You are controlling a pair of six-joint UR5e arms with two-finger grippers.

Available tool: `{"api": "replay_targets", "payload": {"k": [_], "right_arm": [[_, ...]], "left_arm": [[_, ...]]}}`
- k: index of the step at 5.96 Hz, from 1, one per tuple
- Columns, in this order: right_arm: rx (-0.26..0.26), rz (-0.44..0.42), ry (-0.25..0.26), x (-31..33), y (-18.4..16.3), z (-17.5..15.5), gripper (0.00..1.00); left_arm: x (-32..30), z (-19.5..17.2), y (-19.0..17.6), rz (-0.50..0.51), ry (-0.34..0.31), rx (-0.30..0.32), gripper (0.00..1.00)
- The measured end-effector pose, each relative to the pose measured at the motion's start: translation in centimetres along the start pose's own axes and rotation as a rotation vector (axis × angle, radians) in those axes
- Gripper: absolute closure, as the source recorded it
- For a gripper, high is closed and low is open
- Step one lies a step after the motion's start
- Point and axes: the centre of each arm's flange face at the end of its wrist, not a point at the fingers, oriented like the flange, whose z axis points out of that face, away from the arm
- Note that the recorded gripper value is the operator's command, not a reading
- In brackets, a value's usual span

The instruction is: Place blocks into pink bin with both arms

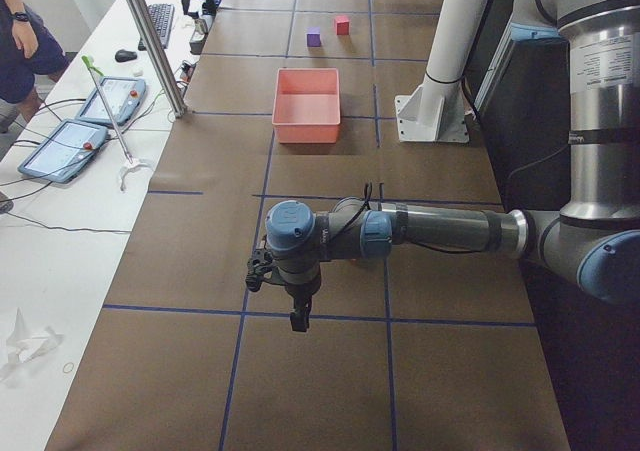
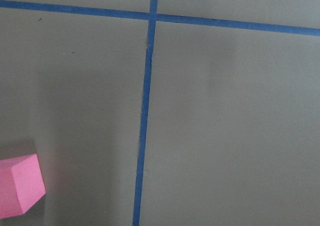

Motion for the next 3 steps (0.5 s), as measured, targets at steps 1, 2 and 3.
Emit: {"api": "replay_targets", "payload": {"k": [1, 2, 3], "right_arm": [[0.007, -0.005, -0.002, -0.3, -0.2, -0.3, 0.00], [0.022, -0.022, -0.001, -1.1, -0.8, -1.0, 0.00], [0.046, -0.054, 0.001, -2.6, -2.3, -2.0, 0.00]], "left_arm": [[0.4, -0.3, 0.0, 0.006, -0.001, 0.004, 0.00], [1.0, -0.8, 0.0, 0.016, -0.005, 0.012, 0.00], [1.6, -1.3, -0.7, 0.036, -0.011, 0.028, 0.00]]}}
